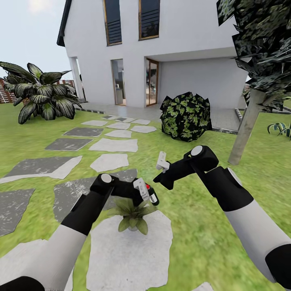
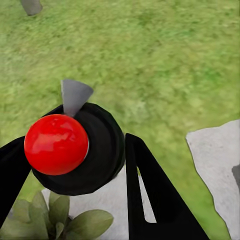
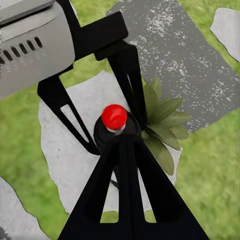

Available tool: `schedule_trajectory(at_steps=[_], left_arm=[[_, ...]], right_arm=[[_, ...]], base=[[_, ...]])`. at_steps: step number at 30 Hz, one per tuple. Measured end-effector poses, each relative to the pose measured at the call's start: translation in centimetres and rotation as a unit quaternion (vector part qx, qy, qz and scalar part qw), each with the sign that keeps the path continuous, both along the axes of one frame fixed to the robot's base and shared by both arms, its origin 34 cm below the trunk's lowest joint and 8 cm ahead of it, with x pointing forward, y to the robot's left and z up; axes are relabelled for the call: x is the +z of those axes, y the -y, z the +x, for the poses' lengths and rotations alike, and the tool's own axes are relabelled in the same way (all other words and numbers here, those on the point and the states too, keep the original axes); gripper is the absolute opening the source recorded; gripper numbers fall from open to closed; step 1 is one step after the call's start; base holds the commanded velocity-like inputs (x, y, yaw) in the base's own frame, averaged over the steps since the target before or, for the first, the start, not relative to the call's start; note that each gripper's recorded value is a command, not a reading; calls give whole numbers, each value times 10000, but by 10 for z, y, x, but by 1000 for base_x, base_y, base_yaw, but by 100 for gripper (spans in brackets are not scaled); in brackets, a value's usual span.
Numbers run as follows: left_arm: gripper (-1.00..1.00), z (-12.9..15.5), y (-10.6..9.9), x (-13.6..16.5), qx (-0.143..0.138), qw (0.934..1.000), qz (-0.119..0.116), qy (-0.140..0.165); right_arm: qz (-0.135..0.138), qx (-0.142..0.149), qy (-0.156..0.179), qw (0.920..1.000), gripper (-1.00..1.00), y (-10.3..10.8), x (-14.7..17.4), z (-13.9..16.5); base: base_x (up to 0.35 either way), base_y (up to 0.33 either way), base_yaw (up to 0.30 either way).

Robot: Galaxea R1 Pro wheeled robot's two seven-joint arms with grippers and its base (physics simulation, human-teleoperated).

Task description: Pick up the pesticide atomizer in the garden and spray insectifuge to fully cover both potted plants in the garden.

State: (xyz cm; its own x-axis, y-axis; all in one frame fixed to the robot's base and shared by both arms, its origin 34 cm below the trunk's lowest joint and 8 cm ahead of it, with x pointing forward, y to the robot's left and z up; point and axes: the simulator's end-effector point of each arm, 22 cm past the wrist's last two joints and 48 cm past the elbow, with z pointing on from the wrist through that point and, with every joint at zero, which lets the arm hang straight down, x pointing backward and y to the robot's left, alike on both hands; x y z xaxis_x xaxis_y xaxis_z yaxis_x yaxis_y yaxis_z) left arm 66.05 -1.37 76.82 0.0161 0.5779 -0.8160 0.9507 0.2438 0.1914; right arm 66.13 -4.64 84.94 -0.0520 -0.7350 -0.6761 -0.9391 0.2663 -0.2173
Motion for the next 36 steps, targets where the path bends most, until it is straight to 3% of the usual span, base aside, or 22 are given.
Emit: schedule_trajectory(at_steps=[36], left_arm=[[-100,-1,13,16,-120,9999,-91,77]], right_arm=[[35,-18,21,10000,-100,1,3,1]], base=[[0,0,0]])
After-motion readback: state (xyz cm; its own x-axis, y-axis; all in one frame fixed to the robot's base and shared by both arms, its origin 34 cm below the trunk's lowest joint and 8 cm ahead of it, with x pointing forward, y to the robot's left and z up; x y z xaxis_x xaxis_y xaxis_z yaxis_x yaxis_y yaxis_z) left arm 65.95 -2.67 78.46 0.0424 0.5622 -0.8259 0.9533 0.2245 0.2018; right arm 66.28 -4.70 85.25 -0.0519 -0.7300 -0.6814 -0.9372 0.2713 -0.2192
